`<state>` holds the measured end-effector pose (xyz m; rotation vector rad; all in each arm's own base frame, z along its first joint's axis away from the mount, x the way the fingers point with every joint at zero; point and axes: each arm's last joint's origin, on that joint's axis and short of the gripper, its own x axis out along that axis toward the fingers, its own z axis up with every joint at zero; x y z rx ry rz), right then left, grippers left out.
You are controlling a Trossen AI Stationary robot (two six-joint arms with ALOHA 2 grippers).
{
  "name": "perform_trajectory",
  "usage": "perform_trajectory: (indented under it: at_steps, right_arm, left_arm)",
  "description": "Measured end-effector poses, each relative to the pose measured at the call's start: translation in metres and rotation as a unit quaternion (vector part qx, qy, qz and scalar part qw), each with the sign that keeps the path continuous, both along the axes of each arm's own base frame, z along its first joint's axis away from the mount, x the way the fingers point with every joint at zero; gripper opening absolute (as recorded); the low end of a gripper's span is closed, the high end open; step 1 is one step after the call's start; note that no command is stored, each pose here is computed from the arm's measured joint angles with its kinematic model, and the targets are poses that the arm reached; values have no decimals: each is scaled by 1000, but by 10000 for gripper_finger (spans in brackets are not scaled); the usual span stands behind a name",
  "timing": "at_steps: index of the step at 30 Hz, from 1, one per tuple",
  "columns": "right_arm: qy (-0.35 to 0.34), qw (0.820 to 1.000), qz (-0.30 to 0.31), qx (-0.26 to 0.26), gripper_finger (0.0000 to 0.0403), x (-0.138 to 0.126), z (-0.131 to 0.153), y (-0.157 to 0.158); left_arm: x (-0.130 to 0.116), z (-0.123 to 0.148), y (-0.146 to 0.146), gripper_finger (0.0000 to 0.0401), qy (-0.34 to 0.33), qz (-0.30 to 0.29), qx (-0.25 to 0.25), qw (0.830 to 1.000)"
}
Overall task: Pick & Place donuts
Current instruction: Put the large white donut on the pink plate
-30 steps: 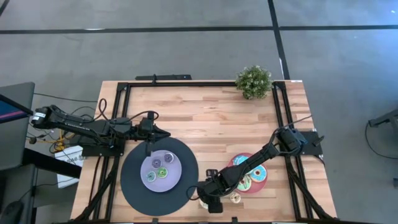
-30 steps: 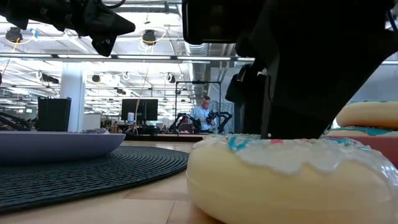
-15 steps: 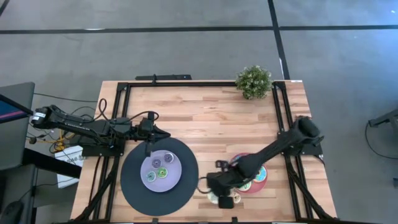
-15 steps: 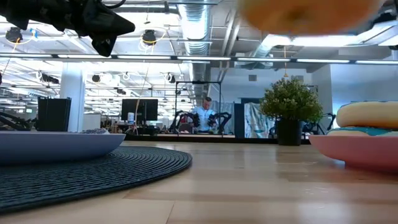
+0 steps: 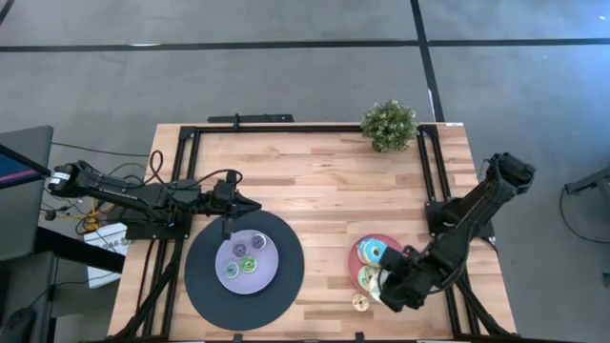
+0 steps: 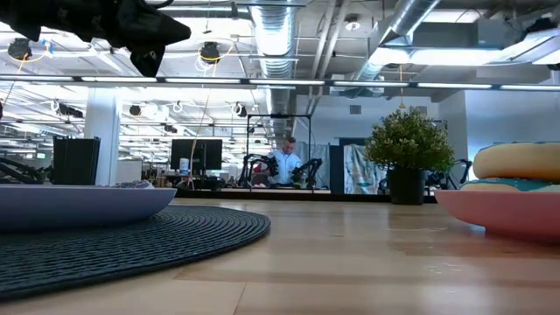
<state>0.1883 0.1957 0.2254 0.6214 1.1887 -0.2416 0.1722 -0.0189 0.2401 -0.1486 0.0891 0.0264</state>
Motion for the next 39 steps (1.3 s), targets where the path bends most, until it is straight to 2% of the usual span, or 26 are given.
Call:
perform_trajectory:
  at_steps: [4, 12, 25, 30, 34, 39]
  right_arm:
    - [41, 999, -34, 11, 82, -10, -17, -3]
    - [70, 995, -61, -17, 82, -12, -40, -14]
    - [34, 993, -97, -51, 82, -5, -44, -25]
    - [5, 987, -141, -73, 82, -3, -45, -29]
    - [23, 987, -144, -61, 82, -1, -49, -28]
    - [10, 989, -140, -50, 82, 3, -48, -27]
  left_arm:
    - [0, 0, 0, 4, 0, 0, 0, 1000]
    - [0, 0, 0, 4, 0, 1, 0, 1000]
    - [0, 0, 0, 4, 0, 2, 0, 1000]
    - [0, 0, 0, 4, 0, 2, 0, 1000]
    - [0, 0, 0, 4, 0, 2, 0, 1000]
    - [0, 0, 0, 4, 0, 1, 0, 1000]
